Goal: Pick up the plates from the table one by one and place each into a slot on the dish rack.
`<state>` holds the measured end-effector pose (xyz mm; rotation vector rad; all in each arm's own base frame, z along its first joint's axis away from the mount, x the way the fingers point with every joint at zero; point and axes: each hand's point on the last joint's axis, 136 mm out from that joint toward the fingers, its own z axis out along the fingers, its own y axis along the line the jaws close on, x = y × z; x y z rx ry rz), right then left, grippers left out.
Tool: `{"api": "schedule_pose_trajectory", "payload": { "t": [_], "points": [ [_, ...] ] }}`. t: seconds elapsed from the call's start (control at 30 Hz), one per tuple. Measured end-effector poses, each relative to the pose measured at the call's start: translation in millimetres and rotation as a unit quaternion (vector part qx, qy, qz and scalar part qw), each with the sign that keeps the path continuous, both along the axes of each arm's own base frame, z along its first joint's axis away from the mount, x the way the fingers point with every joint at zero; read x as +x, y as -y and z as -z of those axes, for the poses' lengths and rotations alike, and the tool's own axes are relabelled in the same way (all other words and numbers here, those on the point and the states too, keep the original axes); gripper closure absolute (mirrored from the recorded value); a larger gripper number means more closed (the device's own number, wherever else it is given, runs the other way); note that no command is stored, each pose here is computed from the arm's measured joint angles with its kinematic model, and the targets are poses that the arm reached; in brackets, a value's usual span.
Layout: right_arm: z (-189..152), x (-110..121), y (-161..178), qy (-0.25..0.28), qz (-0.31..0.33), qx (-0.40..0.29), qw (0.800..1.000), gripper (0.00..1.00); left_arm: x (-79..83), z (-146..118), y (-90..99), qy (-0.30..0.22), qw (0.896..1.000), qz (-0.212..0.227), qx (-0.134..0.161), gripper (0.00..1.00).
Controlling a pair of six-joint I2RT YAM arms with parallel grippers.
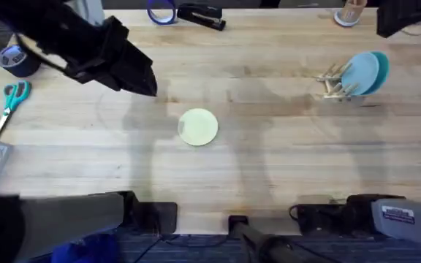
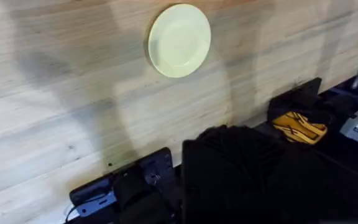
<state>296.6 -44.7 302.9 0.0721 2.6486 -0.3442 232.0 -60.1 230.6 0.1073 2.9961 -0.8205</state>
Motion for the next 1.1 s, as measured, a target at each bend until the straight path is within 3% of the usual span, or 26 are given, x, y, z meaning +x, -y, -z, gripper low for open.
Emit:
{"api": "schedule_pose_trajectory", "payload": {
  "t": [0.23, 0.37, 0.53, 0.9, 1.1],
  "points": [
    [0, 0, 0, 0.000, 0.000, 0.000, 1.000, 0.005, 12.7, 18, 6.2, -0.043, 0.998, 0.012, -0.033, 0.959],
    [0, 0, 0, 0.000, 0.000, 0.000, 1.000, 0.005, 16.5, 14, 19.4, -0.007, 0.994, 0.062, -0.084, 0.959],
    [0, 0, 0, 0.000, 0.000, 0.000, 1.000, 0.005, 19.9, 12, 33.0, 0.053, 0.981, 0.111, -0.152, 0.958],
    [0, -1, 0, -0.001, 0.000, 0.000, 1.000, 0.005, 17.3, 50, 12.5, 0.096, 0.964, 0.065, -0.237, 0.959],
    [0, -1, 0, -0.003, -0.005, -0.002, 1.000, 0.005, 14.4, 69, 15.3, 0.108, 0.961, 0.070, -0.244, 0.959]
  ]
}}
